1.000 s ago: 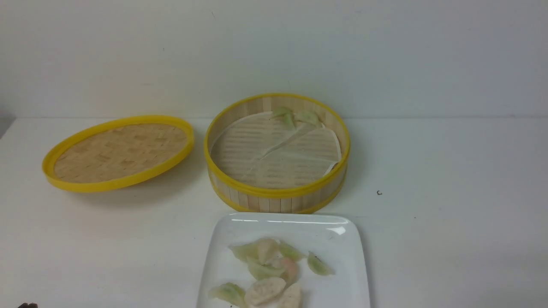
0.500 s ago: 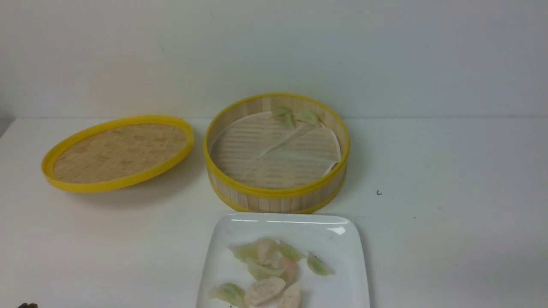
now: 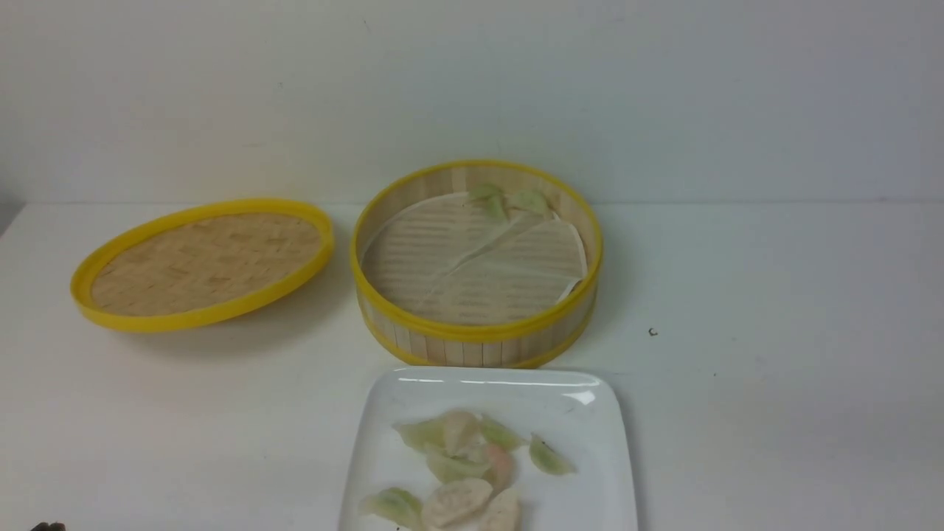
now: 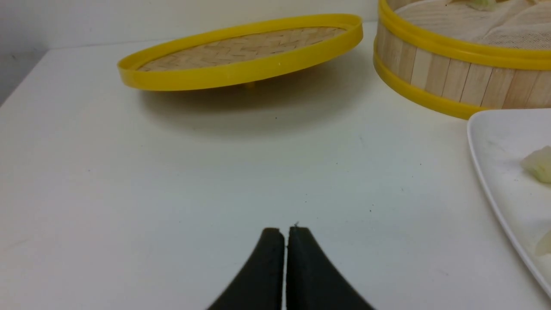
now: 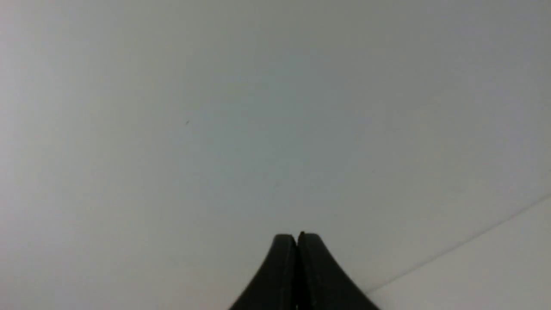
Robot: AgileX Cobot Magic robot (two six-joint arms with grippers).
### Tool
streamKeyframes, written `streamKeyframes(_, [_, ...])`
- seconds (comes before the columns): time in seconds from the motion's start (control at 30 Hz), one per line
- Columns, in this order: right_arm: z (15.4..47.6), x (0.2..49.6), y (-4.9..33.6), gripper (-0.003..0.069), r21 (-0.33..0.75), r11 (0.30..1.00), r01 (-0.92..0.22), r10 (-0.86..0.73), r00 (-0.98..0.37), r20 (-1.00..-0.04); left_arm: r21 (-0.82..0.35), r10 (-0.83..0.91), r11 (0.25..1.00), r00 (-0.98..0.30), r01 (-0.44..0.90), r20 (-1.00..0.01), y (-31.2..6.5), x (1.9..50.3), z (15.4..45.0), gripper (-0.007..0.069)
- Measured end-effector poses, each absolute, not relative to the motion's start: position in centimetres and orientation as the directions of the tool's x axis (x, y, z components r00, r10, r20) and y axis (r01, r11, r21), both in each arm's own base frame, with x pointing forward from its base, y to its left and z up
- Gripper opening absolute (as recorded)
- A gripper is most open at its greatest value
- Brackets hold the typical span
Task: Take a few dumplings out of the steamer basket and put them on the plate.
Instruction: Use the right arm to grab a dumpling from inside the steamer
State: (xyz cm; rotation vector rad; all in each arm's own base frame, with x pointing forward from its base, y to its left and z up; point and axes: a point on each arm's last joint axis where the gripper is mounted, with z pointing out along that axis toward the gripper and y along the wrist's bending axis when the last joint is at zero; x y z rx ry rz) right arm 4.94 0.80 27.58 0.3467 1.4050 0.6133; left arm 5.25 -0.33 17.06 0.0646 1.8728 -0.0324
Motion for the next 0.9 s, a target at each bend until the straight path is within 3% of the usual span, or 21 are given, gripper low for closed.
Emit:
streamKeyframes(0.13, [32.7, 7.7, 2.1, -0.0013, 0.410, 0.899, -0.154, 0.365, -0.253, -0.896, 0.010, 0.028, 0.998, -0.297, 0.061, -0.954, -0.3, 5.2, 17.1, -0.0006])
streamKeyframes(0.23, [34.2, 12.2, 3.0, -0.0013, 0.286, 0.947, -0.149, 0.176, -0.505, -0.845, 0.010, 0.027, 0.998, -0.298, 0.061, -0.954, -0.3, 5.2, 17.1, -0.0006])
streamKeyframes(0.27, [34.3, 12.1, 3.0, -0.0013, 0.278, 0.949, -0.150, 0.164, -0.519, -0.839, 0.010, 0.027, 0.998, -0.298, 0.061, -0.954, -0.3, 5.2, 17.1, -0.0006])
streamKeyframes(0.33, [35.2, 16.9, 3.8, -0.0013, 0.204, 0.960, -0.193, 0.036, -0.636, -0.771, 0.010, 0.027, 0.998, -0.298, 0.061, -0.954, -0.3, 5.2, 17.1, -0.0006])
streamKeyframes(0.63, [36.1, 27.9, 9.2, -0.0011, 0.131, 0.918, -0.373, -0.187, -0.702, -0.687, 0.010, 0.027, 0.998, -0.298, 0.061, -0.954, -0.3, 5.2, 17.1, -0.0006])
streamKeyframes(0.9, [33.3, 36.5, 18.3, -0.0008, 0.094, 0.876, -0.474, -0.348, -0.753, -0.558, 0.010, 0.027, 0.998, -0.298, 0.061, -0.954, -0.3, 5.2, 17.1, -0.0006])
